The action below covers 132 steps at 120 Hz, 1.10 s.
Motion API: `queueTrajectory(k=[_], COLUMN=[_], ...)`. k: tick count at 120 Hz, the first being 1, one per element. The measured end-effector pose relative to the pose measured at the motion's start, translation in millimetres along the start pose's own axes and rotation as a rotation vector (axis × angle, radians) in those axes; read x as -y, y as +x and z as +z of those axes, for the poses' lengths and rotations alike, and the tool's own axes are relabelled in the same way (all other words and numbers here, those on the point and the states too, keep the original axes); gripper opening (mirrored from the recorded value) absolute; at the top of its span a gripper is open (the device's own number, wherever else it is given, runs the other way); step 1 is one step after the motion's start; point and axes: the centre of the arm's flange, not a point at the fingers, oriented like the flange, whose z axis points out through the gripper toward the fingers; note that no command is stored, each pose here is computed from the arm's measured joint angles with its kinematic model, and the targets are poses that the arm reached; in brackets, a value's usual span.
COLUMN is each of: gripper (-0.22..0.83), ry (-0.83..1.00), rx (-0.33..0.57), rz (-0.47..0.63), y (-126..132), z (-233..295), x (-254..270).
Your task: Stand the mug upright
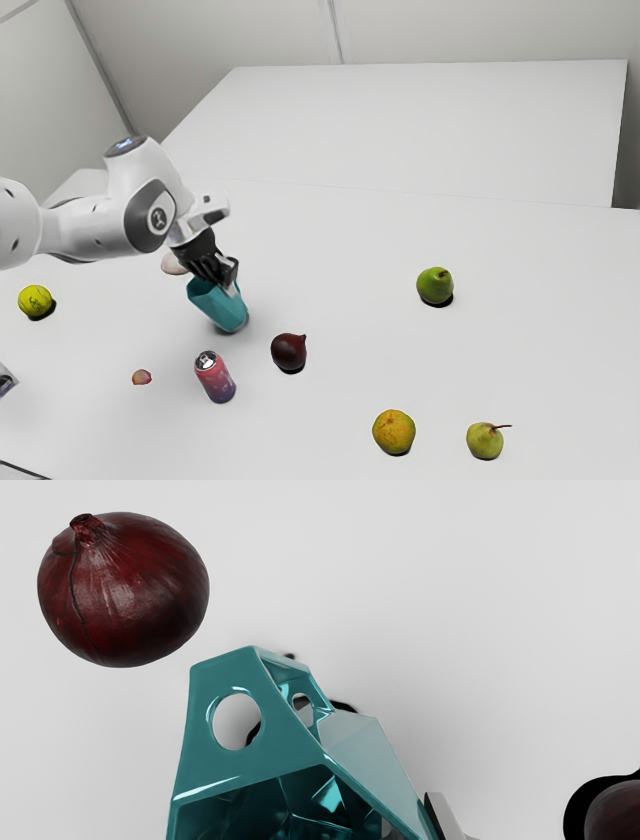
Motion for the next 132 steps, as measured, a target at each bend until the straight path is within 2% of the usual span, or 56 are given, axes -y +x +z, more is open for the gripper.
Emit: queueTrajectory(k=[23,58,93,110,132], gripper=[-0.15,0.08,0.42,0.50,0.55], ry=[-0.003,-0.014,-0.019,-0.029,-0.044], rx=[0.006,0.002,-0.060,-0.078,-0.073], rz=[-0.015,-0.008,0.038,0.052,0.063], y=[0.3,0.9,4.6,11.2,22.9], z=[4.1,0.8,-49.1,-78.8,-113.3], x=[-0.1,-9.0,-36.7,-44.7,-51.9])
